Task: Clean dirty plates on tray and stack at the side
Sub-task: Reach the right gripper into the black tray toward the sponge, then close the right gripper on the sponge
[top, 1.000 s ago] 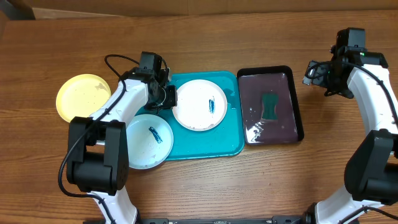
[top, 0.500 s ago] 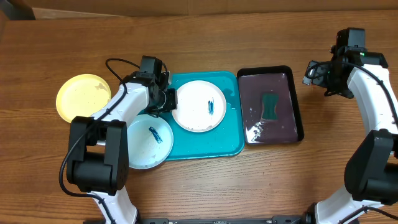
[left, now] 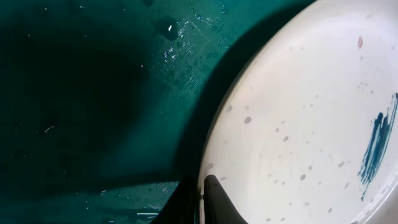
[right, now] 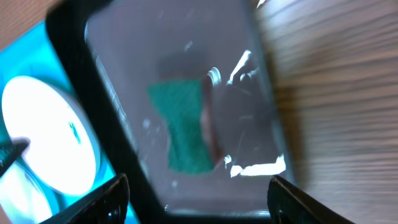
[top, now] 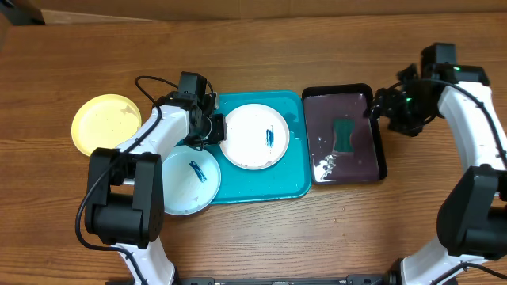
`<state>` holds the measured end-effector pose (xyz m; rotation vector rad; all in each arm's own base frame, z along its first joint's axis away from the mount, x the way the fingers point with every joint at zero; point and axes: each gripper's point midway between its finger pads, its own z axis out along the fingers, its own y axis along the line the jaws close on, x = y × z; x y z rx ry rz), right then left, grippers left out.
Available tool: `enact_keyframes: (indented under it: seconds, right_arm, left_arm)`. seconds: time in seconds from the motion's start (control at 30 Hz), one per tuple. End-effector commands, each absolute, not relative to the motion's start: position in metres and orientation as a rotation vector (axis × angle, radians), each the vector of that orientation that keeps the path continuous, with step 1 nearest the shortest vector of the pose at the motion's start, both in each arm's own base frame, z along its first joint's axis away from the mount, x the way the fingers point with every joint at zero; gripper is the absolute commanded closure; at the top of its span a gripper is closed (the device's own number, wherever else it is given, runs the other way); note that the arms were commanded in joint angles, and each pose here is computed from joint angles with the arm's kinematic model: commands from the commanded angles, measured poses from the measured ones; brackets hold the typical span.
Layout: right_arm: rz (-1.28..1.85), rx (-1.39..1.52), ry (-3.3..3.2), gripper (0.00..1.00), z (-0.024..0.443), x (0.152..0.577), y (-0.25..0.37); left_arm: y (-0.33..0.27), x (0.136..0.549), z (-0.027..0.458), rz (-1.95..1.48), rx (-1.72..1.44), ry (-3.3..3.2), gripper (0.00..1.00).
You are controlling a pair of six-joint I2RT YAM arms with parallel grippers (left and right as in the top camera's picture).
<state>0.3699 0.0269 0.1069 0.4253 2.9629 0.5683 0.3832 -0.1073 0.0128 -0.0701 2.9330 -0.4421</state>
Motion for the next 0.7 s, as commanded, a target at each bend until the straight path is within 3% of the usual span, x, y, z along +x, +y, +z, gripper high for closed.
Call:
enact_keyframes:
  seconds: [0.0, 0.27, 0.67]
  right_arm:
    - [0.574, 0.293, 2.997, 0.28, 0.109, 0.365, 0.050]
    - [0.352, 0.106, 3.091, 0.27, 0.088, 0.346, 0.075]
    - [0.179, 0.092, 3.063, 0.30, 0.035, 0.338, 0.080]
  left_arm:
    - [-0.110, 0.378, 0.009, -0.465, -0.089, 2.949, 0.90]
    - [-0.110, 0.378, 0.009, -0.465, -0.089, 2.949, 0.87]
    - [-0.110, 0.379, 0.009, -0.464, -0.089, 2.949, 0.85]
